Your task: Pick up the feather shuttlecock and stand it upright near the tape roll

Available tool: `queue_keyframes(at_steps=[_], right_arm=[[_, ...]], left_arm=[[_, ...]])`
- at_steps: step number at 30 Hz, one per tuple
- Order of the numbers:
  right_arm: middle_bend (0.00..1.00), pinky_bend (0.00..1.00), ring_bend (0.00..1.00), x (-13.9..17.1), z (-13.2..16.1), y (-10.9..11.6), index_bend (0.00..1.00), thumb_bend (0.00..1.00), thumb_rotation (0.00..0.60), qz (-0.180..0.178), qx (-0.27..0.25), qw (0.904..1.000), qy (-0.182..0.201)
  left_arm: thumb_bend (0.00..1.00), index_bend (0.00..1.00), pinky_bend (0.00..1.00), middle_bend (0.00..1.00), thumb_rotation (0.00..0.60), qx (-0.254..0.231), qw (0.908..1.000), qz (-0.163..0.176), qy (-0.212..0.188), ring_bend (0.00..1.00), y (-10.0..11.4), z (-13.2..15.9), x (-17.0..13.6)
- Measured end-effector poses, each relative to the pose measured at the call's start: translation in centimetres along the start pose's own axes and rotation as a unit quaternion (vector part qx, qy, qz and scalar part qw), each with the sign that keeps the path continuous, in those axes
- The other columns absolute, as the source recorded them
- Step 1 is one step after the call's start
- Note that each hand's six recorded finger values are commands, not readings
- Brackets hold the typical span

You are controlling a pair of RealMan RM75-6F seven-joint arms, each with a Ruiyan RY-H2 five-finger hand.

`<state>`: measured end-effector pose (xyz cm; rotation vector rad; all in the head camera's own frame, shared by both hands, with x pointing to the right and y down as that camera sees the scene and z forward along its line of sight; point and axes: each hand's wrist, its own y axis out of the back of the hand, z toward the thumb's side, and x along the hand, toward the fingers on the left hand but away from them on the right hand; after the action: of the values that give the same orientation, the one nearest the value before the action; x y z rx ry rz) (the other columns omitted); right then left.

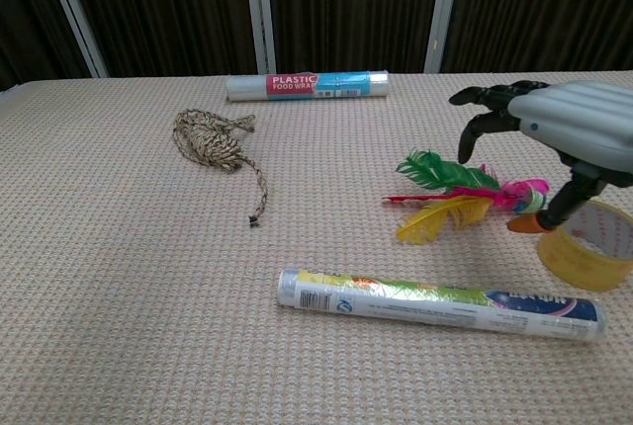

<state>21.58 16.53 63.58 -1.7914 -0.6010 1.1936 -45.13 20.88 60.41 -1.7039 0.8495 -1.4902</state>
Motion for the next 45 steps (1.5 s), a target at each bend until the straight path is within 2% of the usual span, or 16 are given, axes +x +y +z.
queue_keyframes(at_steps=[10,15,22,27,31,40,45], right_arm=[[0.00,0.00,0.00,-5.4,-0.6,-3.2,0.32,0.13,0.600,0.052,0.023,0.9984,0.004],[0.00,0.00,0.00,-7.1,-0.4,-4.2,0.33,0.13,0.600,0.065,0.014,0.9977,0.011],[0.00,0.00,0.00,-8.5,0.5,-6.0,0.42,0.14,0.600,0.080,0.007,0.9965,0.022],[0.00,0.00,0.00,-8.9,0.9,-6.5,0.53,0.15,0.600,0.078,0.002,0.9966,0.027],[0.05,0.00,0.00,-9.4,0.7,-6.5,0.62,0.17,0.600,0.065,0.001,0.9976,0.026],[0.10,0.00,0.00,-9.5,-0.8,-5.9,0.68,0.18,0.600,0.043,0.018,0.9987,0.020],[0.11,0.00,0.00,-9.0,-1.9,-5.1,0.68,0.18,0.600,0.035,0.026,0.9990,0.012]], left_arm=[[0.25,0.00,0.00,0.00,0.600,0.009,0.9995,-0.006,0.028,0.00,-0.6,-0.7,0.9],[0.25,0.00,0.00,0.00,0.600,0.011,0.9992,-0.013,0.036,0.00,-0.9,-1.0,1.3],[0.25,0.00,0.00,0.00,0.600,0.012,0.9987,-0.015,0.046,0.00,-1.1,-1.4,1.8],[0.25,0.00,0.00,0.00,0.600,0.011,0.9986,-0.018,0.049,0.00,-1.1,-1.6,1.9],[0.25,0.00,0.00,0.00,0.600,0.010,0.9987,-0.014,0.048,0.00,-1.0,-1.6,1.8],[0.25,0.00,0.00,0.00,0.600,0.010,0.9989,-0.006,0.045,0.00,-0.6,-1.4,1.4],[0.25,0.00,0.00,0.00,0.600,0.010,0.9991,-0.003,0.042,0.00,-0.5,-1.2,1.2]])
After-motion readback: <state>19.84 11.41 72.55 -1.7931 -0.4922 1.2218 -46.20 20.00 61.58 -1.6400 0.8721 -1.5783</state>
